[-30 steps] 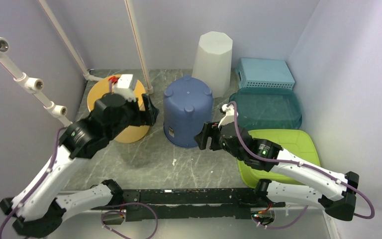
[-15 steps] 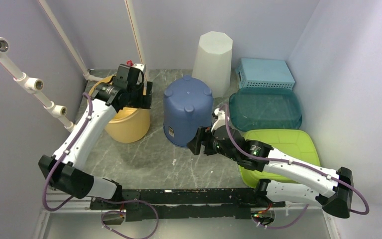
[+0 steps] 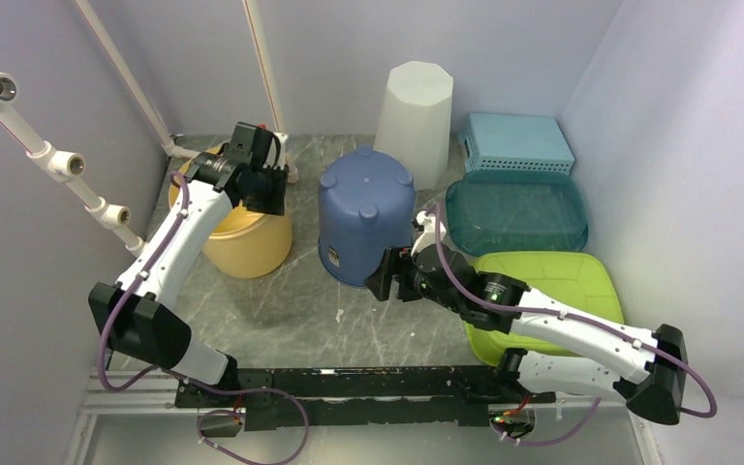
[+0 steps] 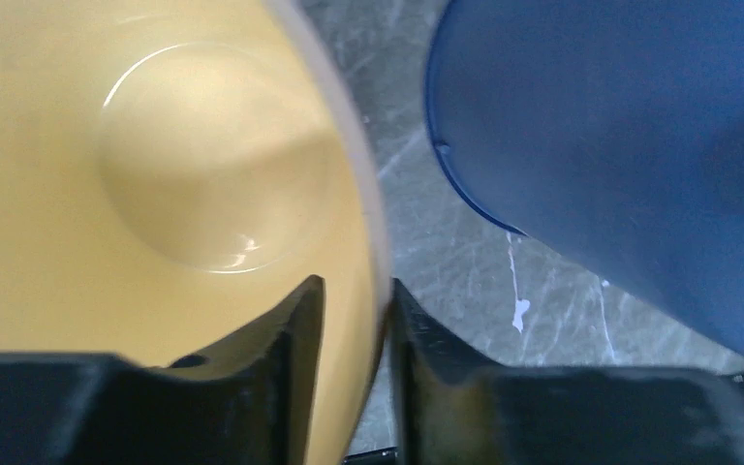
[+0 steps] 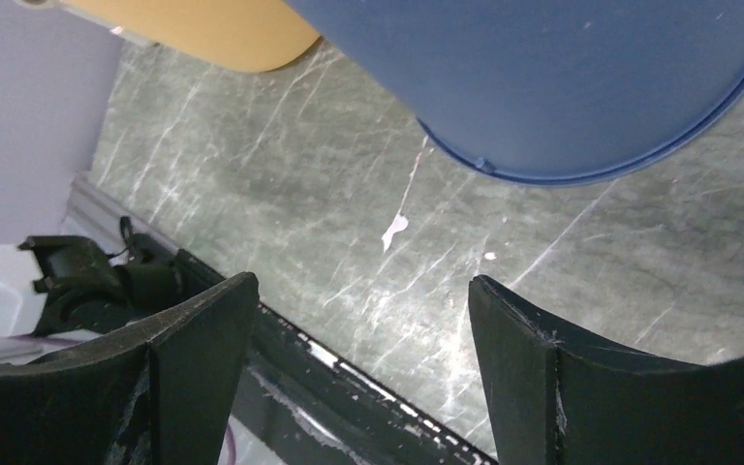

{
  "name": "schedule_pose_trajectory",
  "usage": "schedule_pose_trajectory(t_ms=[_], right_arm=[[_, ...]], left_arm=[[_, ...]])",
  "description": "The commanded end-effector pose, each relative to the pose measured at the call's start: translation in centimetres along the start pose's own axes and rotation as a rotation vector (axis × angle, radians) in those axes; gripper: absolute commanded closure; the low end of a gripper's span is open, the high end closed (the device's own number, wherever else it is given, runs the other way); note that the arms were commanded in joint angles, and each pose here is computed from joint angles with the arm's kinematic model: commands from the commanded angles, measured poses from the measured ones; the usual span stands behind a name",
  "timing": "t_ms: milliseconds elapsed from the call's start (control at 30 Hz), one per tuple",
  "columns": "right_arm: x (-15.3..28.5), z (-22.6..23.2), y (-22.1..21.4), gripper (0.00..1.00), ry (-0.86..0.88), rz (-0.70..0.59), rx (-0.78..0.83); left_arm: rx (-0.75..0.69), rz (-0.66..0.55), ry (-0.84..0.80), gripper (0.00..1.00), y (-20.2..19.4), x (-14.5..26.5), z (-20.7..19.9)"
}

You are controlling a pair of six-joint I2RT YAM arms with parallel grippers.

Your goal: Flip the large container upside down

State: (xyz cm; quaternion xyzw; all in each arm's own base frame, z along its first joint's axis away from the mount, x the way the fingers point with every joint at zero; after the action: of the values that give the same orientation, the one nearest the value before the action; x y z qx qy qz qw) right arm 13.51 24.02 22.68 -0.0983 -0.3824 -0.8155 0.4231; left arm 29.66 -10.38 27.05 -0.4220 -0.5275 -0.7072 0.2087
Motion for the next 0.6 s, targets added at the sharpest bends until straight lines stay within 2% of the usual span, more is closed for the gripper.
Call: schedule_pose_trajectory(t_ms=[0,100,267,300,400,567], right_arm=[[-0.8,1.7,2.7,0.16,-0.001,-0.098,0.043],[-1.9,1.9,4.9,0.16,-0.015,-0.153,0.057],[-4.2,2.9,7.7,0.19,0.007,-0.173,0.067],[-4.7,2.7,7.9,0.2,-0.013,-0.174,0.068],[-5.5,1.9,7.8,0.33,-0.038,-0.133,0.055],[-3.3,0.8,5.8,0.32,0.043,-0.081,0.003]], left_arm=[[-0.012,-0.027,-0.048,0.73,-0.1,2.4,-0.4],[0.0,-0.003,-0.084,0.86,-1.1,3.8,-0.9],[0.035,-0.057,-0.208,0.96,-2.4,7.4,-2.5],[0.042,-0.074,-0.232,0.97,-2.7,8.3,-2.8],[0.053,-0.157,-0.347,0.97,-3.2,11.0,-4.2],[0.069,-0.264,-0.521,0.97,-4.1,14.5,-6.2]])
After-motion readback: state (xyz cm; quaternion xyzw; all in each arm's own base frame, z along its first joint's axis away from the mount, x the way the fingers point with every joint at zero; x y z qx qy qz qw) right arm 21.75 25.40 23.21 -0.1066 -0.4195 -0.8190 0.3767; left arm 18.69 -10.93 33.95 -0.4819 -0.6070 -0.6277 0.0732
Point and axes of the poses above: each gripper's point midway between its finger pads, its own x axis back along the fingers, its own z axis along the line the jaws close on, y = z × x, the point moved 6 cm from there along x, back along the fingers, and after that the axes turned 14 degrees about -x, right-handed, at the moved point
